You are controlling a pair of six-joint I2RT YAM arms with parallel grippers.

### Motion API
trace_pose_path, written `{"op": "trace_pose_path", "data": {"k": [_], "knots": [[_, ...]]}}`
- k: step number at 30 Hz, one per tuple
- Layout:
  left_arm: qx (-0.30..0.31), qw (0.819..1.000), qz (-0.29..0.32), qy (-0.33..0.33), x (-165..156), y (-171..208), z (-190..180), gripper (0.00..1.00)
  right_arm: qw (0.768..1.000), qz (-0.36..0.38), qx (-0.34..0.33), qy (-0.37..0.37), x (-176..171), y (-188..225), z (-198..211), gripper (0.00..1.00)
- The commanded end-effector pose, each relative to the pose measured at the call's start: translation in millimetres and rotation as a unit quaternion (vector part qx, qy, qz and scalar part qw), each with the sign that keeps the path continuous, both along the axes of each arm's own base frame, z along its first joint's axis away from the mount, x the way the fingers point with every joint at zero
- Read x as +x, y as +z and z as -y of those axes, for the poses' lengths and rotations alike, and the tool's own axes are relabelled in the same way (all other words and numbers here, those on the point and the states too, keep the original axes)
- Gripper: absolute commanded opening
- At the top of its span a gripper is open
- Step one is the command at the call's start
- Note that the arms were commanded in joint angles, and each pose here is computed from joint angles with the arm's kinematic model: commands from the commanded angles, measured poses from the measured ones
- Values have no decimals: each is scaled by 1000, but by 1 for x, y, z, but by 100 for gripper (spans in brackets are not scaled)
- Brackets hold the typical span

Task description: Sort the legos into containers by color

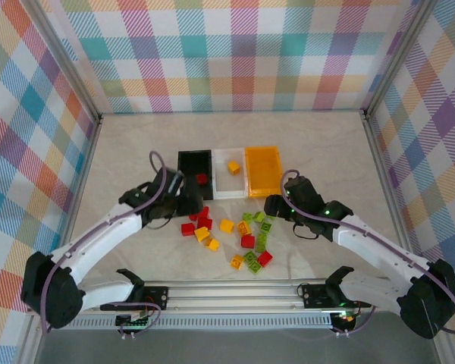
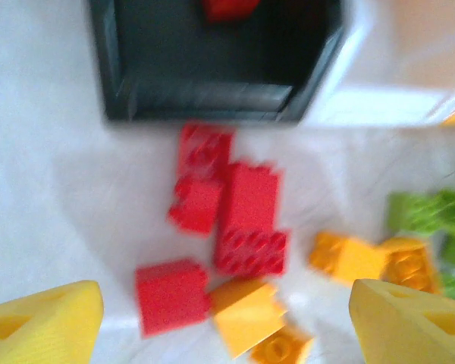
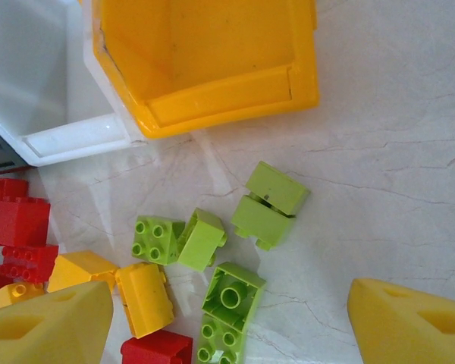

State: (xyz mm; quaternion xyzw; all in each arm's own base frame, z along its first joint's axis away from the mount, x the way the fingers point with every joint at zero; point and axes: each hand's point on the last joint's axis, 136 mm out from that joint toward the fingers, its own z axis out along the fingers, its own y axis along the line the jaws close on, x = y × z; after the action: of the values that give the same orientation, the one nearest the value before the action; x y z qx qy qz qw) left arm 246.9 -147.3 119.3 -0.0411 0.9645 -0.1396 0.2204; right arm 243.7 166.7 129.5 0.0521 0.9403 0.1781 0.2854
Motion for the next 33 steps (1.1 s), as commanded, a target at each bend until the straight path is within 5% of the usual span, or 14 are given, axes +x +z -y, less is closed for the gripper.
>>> {"op": "trace_pose_path", "data": {"k": [1,12,27,33], "knots": [[-22,999,-47,2,-24,-35,-1,85,1000,-5,12,2,2,-5,-8,81],[-28,997,-66,2,-20,-78,7,76,1000,-3,9,4,2,-3,-7,81],[61,994,-80,46,-26,-96,-29,44,1000,-1,11,0,0,-3,-4,81],[34,997,-43,52,-15,-60,-22,28,1000,-2,14,-1,0,-3,-5,81]]}}
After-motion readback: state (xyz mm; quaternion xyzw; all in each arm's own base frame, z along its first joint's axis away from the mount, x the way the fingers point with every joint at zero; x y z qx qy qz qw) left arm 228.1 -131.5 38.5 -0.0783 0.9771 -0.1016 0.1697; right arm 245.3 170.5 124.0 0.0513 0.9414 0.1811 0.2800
